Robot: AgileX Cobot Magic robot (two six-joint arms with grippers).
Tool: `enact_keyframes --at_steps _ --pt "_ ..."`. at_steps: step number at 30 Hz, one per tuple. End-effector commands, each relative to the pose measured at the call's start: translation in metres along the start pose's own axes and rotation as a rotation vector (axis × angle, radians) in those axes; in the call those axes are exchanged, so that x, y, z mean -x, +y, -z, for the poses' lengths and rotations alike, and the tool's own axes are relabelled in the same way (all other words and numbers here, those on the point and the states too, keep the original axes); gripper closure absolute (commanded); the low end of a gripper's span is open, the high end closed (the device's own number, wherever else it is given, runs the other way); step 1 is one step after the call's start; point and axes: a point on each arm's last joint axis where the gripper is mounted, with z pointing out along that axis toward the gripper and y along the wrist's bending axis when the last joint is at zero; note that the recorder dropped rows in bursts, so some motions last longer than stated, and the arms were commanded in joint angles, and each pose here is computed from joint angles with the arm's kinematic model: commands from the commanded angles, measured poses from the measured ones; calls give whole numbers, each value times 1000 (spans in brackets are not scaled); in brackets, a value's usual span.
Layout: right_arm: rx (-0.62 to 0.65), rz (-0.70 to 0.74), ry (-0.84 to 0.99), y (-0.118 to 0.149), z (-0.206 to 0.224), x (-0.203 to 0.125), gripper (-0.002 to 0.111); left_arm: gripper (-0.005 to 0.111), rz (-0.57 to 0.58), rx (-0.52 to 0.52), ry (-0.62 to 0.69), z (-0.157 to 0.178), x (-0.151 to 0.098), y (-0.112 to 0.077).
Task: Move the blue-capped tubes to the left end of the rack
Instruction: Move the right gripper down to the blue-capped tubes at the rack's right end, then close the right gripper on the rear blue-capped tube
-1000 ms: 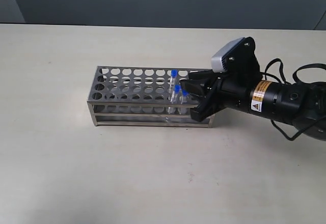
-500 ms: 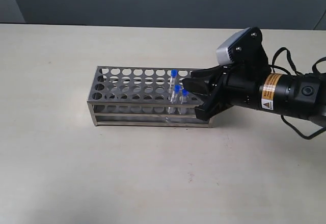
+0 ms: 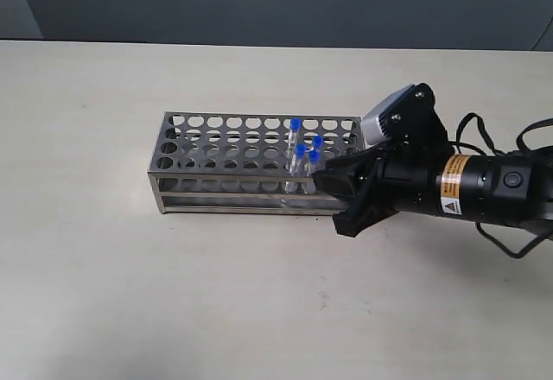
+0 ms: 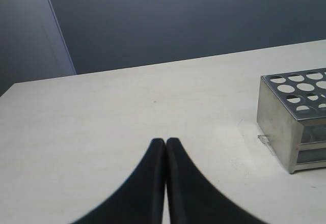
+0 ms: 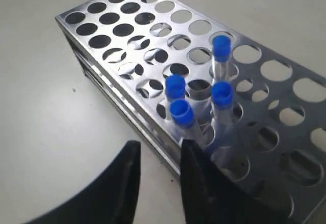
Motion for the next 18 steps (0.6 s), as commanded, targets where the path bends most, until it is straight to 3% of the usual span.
enact_keyframes --at_steps 1,18 --pt "15 -13 -9 -2 -9 -10 80 106 -1 -11 -12 1 2 -1" --pt "-32 -1 -84 -7 -10 -4 80 106 -1 -11 -12 1 2 -1"
